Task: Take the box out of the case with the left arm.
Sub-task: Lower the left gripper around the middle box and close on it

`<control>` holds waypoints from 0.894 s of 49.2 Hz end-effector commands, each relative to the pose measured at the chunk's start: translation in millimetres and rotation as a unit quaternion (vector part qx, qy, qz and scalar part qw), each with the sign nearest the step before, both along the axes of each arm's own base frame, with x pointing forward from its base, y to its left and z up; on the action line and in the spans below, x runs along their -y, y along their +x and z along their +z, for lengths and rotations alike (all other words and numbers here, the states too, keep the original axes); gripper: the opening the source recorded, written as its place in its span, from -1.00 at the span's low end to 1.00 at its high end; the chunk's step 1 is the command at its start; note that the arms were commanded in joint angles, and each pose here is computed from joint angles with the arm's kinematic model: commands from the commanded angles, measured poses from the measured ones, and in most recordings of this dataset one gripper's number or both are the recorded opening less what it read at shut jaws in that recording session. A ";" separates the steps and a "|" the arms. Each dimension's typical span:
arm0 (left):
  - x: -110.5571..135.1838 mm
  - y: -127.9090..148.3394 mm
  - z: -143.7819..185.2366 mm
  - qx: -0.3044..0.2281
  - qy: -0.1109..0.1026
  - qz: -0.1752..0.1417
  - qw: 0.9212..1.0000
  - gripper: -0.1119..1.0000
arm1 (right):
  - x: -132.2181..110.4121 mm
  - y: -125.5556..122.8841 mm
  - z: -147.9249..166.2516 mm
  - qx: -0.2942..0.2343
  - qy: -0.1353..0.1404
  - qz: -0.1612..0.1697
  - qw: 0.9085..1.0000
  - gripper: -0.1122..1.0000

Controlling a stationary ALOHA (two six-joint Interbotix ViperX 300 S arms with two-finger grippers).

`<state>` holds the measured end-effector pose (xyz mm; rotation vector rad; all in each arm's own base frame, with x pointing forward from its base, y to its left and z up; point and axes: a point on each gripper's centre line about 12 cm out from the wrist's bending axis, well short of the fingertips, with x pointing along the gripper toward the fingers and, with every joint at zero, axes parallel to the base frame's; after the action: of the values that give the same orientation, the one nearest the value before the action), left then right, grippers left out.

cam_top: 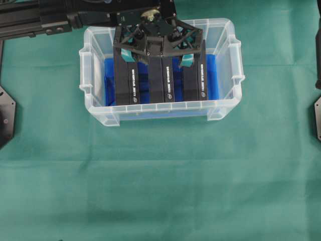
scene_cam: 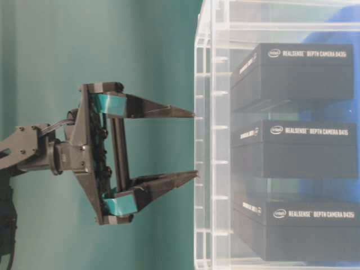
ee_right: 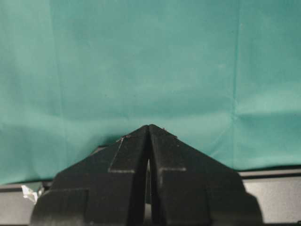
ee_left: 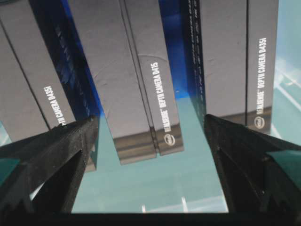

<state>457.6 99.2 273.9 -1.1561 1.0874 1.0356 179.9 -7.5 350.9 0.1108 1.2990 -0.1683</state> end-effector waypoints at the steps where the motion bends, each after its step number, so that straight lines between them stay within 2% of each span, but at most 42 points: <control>1: -2.2 -2.6 7.4 0.012 0.005 0.003 1.000 0.97 | 0.0 1.1 4.1 0.008 0.000 -0.001 1.000 -0.81; 44: -10.8 -6.4 -49.3 0.021 0.007 0.014 1.000 0.97 | 0.0 1.1 -2.0 0.001 0.000 0.000 1.000 -0.81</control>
<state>451.4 108.3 217.5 -1.1758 1.0592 1.0463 180.4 -7.5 346.1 0.1097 1.3112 -0.1690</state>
